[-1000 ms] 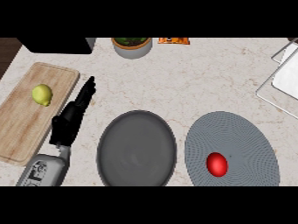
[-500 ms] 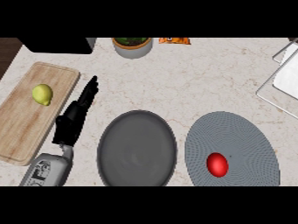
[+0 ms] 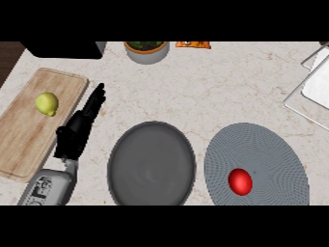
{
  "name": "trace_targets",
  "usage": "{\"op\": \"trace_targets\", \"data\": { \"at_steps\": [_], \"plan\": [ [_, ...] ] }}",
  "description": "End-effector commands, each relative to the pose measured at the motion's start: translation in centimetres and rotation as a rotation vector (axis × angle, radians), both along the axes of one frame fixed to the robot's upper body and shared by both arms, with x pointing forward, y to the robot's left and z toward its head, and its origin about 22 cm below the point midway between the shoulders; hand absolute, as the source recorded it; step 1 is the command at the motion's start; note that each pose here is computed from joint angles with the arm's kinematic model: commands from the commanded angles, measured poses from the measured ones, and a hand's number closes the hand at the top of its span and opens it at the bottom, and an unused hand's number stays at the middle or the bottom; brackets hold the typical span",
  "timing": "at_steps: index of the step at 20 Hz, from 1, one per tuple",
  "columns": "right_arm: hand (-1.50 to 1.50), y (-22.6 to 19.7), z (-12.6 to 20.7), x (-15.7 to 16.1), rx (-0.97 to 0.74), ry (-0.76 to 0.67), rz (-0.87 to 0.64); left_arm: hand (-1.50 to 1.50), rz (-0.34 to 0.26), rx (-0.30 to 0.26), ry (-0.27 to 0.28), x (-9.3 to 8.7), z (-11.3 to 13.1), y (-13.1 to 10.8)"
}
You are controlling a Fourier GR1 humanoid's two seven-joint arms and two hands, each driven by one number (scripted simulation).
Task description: Pick the sweet potato from the placemat and place it in the tiered shelf
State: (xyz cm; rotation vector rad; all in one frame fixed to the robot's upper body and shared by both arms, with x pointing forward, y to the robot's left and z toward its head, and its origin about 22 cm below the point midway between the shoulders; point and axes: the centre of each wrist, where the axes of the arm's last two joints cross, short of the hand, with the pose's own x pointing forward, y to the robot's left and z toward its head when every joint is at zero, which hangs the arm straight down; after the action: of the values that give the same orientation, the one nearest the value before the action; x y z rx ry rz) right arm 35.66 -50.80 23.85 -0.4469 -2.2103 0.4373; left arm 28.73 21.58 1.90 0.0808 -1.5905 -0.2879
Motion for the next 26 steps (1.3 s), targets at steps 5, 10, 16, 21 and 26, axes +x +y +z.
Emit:
{"op": "trace_targets", "data": {
  "at_steps": [5,10,16,21,26],
  "plan": [
    [-1.5,-1.6,-1.4,-0.8,-0.136,0.038,-0.243,0.0,-0.009,-0.008,-0.006,0.3,0.5,-0.4],
    [-1.5,-1.6,-1.3,-0.4,-0.062,0.055,-0.204,0.0,-0.018,-0.003,-0.007,0.3,0.2,-0.1],
    [-1.5,-3.4,0.6,-2.0,0.08,0.113,-0.103,0.0,-0.003,-0.008,-0.016,0.2,-1.7,-0.8],
    [-1.5,-3.4,1.8,-2.0,0.075,0.143,-0.027,0.0,-0.017,-0.007,-0.01,0.8,0.2,0.1],
    [-1.5,-4.3,5.1,-3.2,0.204,0.136,-0.009,0.0,-0.003,-0.002,0.002,0.2,-1.2,-1.5]
  ]
}}
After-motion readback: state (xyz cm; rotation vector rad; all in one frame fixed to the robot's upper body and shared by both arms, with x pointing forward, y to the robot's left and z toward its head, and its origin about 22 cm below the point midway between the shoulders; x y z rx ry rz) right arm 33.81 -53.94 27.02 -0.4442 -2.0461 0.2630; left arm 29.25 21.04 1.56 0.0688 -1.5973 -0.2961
